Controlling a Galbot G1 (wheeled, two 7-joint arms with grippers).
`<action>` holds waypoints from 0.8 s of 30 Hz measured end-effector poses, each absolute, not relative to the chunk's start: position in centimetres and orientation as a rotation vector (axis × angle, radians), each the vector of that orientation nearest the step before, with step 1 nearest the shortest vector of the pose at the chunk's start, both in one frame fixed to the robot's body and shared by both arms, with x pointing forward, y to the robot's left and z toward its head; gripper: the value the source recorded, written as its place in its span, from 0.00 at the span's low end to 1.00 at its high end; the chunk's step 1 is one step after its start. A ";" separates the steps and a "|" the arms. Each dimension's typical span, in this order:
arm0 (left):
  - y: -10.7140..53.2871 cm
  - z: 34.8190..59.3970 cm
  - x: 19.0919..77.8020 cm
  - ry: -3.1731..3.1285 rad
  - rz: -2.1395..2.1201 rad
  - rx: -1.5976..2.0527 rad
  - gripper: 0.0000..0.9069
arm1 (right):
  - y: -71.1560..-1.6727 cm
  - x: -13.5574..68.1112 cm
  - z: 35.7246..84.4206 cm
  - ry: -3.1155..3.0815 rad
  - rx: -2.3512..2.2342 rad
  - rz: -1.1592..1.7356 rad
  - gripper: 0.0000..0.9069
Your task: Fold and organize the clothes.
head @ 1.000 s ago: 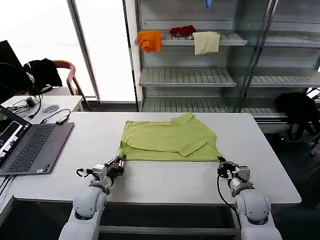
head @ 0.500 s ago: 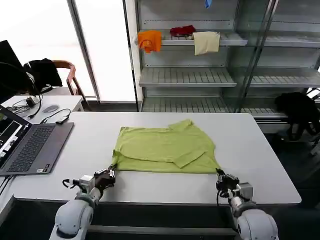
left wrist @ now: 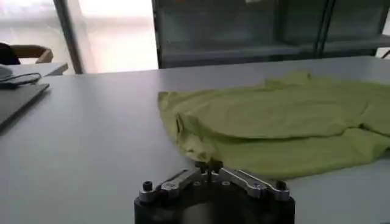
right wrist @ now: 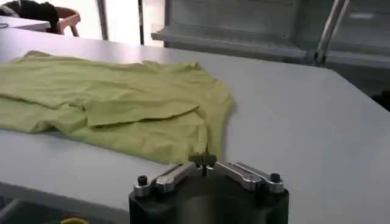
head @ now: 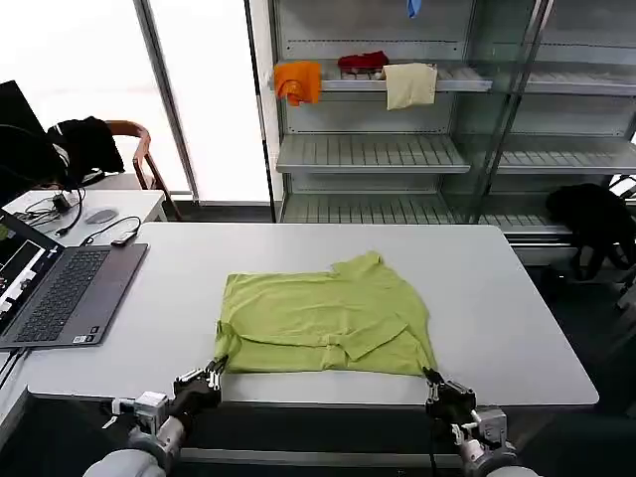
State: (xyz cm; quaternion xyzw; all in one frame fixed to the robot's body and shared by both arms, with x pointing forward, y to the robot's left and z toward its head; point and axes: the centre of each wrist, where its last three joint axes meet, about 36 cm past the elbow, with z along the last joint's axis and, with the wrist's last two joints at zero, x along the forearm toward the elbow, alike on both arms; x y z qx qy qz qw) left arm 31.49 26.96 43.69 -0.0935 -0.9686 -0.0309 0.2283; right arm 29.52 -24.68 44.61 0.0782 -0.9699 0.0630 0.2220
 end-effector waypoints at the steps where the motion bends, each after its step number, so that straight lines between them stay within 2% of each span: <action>1: 26.9 43.7 31.2 -2.664 -0.086 -0.254 0.02 | -24.7 29.4 44.6 -2.678 0.216 0.176 0.00; 4: 26.8 43.7 30.6 -2.655 -0.093 -0.246 0.03 | -24.7 29.0 44.8 -2.674 0.220 0.184 0.00; 5: 26.8 43.6 30.4 -2.650 -0.097 -0.243 0.43 | -24.6 28.8 44.8 -2.673 0.223 0.185 0.00; 6: 26.8 43.6 30.3 -2.646 -0.103 -0.240 1.00 | -24.6 28.7 44.8 -2.671 0.224 0.186 1.00; 12: 26.7 43.3 29.6 -2.628 -0.105 -0.222 1.00 | -24.7 28.3 44.7 -2.661 0.217 0.190 1.00; 24: 27.8 45.2 30.1 -2.695 -0.146 -0.124 1.00 | -25.4 29.4 46.4 -2.732 0.167 0.197 1.00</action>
